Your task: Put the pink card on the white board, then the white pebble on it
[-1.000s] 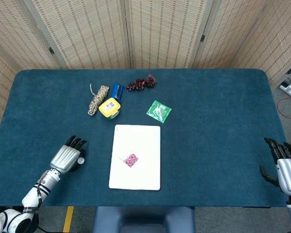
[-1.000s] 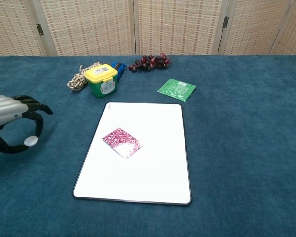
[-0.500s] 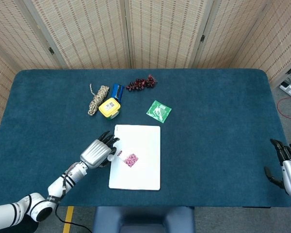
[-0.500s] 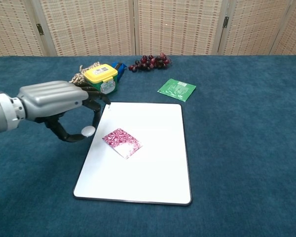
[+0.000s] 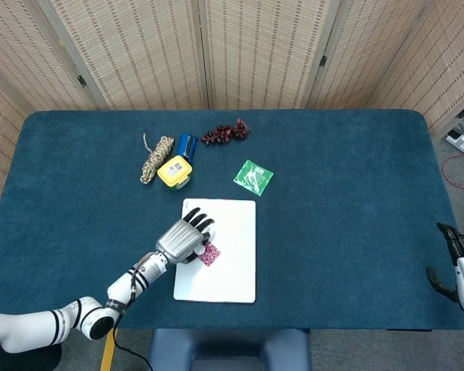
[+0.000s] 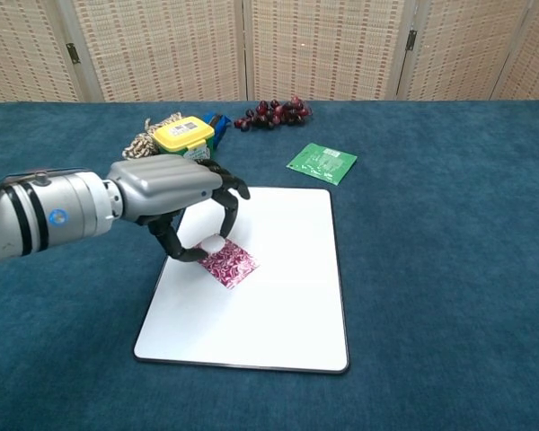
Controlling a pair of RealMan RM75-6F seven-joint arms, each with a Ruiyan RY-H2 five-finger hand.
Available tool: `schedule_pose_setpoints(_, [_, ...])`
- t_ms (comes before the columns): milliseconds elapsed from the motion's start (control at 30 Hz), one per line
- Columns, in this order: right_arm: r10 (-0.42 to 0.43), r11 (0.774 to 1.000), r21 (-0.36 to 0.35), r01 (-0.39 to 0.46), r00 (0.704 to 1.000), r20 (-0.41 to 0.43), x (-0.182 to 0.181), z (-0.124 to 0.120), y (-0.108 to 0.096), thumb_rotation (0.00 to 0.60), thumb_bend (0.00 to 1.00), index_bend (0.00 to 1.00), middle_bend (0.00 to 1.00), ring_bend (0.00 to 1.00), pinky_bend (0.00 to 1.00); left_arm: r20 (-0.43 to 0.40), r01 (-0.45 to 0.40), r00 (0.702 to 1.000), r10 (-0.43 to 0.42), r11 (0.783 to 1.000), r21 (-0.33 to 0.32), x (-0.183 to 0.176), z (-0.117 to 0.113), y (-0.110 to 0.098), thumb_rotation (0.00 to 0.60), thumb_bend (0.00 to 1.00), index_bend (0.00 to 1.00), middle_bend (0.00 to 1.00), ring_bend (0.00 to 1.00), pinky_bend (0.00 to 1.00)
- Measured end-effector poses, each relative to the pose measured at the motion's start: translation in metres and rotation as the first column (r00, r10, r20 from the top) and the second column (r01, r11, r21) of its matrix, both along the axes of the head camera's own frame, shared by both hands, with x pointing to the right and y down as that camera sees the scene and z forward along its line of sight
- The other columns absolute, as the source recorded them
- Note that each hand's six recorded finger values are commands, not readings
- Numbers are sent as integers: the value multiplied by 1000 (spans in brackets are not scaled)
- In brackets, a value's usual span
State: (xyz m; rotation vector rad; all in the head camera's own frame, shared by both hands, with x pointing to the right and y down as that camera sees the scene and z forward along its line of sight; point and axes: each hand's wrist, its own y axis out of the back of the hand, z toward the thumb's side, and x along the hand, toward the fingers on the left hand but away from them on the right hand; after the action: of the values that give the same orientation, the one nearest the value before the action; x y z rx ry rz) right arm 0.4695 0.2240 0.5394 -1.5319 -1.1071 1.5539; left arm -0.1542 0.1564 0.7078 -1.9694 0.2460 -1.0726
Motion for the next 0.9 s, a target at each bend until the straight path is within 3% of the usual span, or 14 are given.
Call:
schedule_pose_setpoints(267, [6,1000,2,-6,1000,-2,3,-1,2,600,383,76,155,178,93,27,-3,1000,3,1000,-8,13,10,-3,600,398,498,165,121,0])
schedule_pose_setpoints(433, [5,1000,1,-5,1000,0,3,-1,2,600,383,76,155,177,93,32,2,999,-2,1000,-10,16,10,-3,600,395,302,165,110,0])
schedule_pose_setpoints(600, [8,1000,4,-8,1000,0,4,-1,2,600,383,76,155,177,93,29,22,999,-22,1000,-10,13,6,-5,600,394,223,165,102,0])
schedule_pose_setpoints(800, [5,1000,7,-5,1000,0,5,-2,1,600,383,76,155,176,93,-7,112,994,-112,994,-1,-7,-10,-13,600,393,218,165,102,0])
schedule_pose_setpoints(900, [-4,1000,6,4,1000,-4,4,-3,1,600,383,76,155,179,93,-19,190,982,-189,982,25,-34,-21,-20,600,393,219,165,103,0])
